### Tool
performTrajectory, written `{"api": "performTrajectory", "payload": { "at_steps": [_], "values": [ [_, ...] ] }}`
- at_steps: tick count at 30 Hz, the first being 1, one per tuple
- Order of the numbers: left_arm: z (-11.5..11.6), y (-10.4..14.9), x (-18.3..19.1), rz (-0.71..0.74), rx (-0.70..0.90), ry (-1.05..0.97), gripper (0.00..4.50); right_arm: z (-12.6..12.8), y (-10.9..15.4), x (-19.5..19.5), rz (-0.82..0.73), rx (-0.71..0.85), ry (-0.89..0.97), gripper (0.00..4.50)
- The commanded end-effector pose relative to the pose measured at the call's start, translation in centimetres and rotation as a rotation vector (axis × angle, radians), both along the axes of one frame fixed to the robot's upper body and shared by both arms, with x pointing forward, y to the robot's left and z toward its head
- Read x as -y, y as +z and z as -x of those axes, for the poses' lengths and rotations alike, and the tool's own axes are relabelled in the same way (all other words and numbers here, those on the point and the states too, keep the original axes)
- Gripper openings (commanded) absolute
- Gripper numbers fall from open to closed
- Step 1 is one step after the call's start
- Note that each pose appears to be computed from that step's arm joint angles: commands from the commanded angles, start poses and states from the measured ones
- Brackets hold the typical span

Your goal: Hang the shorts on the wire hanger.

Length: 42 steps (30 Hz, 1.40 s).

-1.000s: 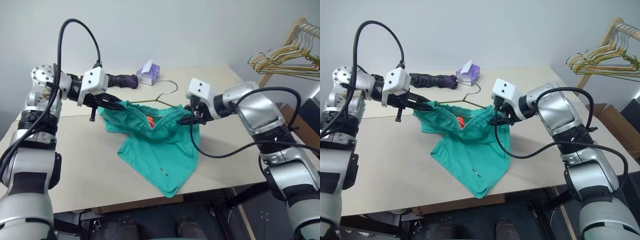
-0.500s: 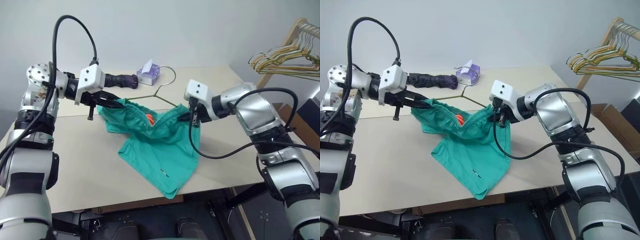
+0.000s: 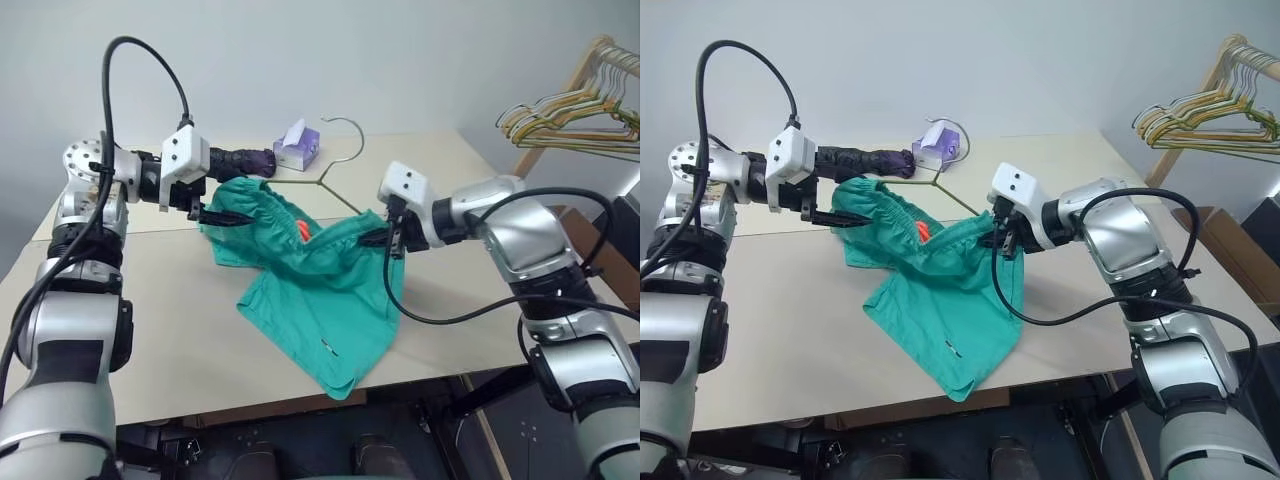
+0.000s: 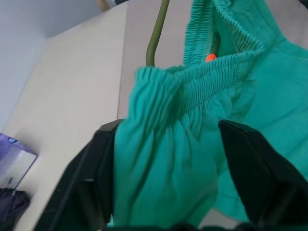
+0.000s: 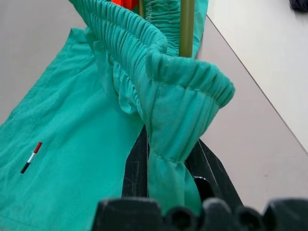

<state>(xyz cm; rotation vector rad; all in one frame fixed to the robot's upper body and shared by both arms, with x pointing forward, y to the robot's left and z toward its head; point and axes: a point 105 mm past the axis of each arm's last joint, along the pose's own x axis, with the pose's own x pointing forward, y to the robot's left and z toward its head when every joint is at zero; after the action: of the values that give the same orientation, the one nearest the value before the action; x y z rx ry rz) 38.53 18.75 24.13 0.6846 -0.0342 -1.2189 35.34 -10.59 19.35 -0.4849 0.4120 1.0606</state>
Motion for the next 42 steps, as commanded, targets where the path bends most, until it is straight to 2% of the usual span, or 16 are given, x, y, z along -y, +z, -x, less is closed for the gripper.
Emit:
{"api": "performTrajectory", "payload": {
  "at_steps": [1,4,8,11,15,20,23,30,34,36,42],
  "values": [
    [-0.1,4.0,-1.4,0.121,0.136,0.077,4.47,0.2,1.5,2.2,-0.049,0.02,-0.13,0.0],
    [-0.1,5.4,-1.6,0.314,0.172,0.119,4.47,0.2,1.1,4.9,-0.117,-0.05,-0.329,0.0],
    [2.0,4.5,-0.4,0.482,0.098,0.04,4.47,0.6,0.7,8.5,-0.148,-0.073,-0.616,0.0],
    [4.2,2.7,1.1,0.508,0.011,-0.022,4.47,0.8,0.6,11.8,-0.154,-0.089,-0.894,0.0],
    [5.5,1.8,2.8,0.52,-0.026,-0.033,4.47,0.9,-0.3,15.8,-0.113,-0.053,-1.176,0.0],
    [6.2,2.1,4.3,0.529,-0.033,-0.067,4.47,1.4,0.0,21.1,-0.101,-0.018,-1.57,0.0],
    [6.8,2.8,4.7,0.547,-0.026,-0.1,4.47,2.1,0.9,23.7,-0.16,-0.036,-1.771,0.0],
    [8.3,3.5,4.9,0.603,-0.03,-0.125,4.47,2.3,4.0,27.1,-0.334,0.017,-2.014,0.0],
    [8.7,3.2,5.2,0.602,-0.035,-0.109,4.47,1.3,5.5,28.7,-0.462,0.061,-2.105,0.0],
    [8.7,3.1,5.2,0.603,-0.036,-0.104,4.47,0.8,5.9,29.1,-0.437,0.062,-2.137,0.0],
    [9.3,4.4,5.5,0.633,-0.019,-0.135,4.47,0.8,7.7,31.5,-0.506,0.085,-2.211,0.0]
  ]
}}
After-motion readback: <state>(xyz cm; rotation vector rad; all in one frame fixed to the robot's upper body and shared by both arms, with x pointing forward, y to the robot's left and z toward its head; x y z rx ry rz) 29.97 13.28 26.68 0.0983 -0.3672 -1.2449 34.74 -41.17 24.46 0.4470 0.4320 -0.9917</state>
